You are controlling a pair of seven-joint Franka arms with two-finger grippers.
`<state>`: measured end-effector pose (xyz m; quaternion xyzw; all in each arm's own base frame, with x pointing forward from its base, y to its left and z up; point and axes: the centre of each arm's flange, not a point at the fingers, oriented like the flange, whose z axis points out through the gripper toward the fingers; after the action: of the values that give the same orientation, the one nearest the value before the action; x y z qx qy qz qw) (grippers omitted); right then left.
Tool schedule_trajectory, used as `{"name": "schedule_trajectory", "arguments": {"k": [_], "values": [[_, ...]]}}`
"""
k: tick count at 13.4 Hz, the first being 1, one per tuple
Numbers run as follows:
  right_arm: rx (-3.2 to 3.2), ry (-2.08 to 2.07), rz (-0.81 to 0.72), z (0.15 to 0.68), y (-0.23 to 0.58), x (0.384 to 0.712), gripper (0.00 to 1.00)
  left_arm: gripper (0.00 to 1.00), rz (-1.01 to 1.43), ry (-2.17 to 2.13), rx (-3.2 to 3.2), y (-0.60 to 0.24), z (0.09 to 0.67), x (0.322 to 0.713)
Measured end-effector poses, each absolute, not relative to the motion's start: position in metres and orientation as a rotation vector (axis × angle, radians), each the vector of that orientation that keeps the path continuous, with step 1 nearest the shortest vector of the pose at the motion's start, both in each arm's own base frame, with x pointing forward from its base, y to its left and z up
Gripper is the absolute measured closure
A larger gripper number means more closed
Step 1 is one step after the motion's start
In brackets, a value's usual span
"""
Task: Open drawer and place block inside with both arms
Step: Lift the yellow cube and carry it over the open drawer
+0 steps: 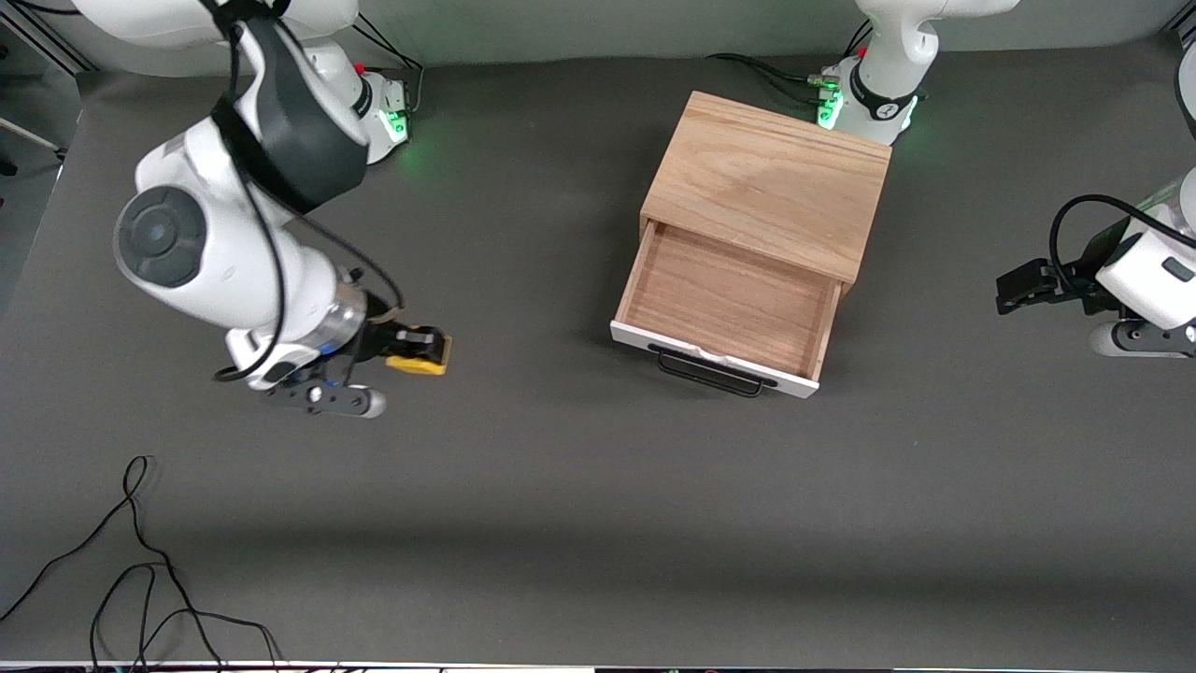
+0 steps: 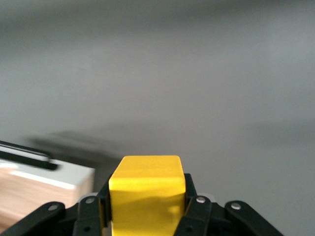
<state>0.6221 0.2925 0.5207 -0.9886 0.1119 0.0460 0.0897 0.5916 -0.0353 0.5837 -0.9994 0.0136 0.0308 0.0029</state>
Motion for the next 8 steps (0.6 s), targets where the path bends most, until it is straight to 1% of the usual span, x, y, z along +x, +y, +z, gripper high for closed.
{"name": "schedule_trajectory", "arguments": {"k": [4,6,8], "values": [[-2.828,0.520,0.169,0.526,0.390,0.603,0.45,0.00,0.095,0.045,-3.134,-0.036,0.584,0.592],[-2.783,0.568,0.146,0.521,0.436,0.589,0.45,0.00,0.094,0.043,-3.134,-0.035,0.584,0.592],[-2.778,0.614,0.111,0.513,0.477,0.567,0.45,0.00,0.093,0.045,-3.135,-0.036,0.584,0.591]]}}
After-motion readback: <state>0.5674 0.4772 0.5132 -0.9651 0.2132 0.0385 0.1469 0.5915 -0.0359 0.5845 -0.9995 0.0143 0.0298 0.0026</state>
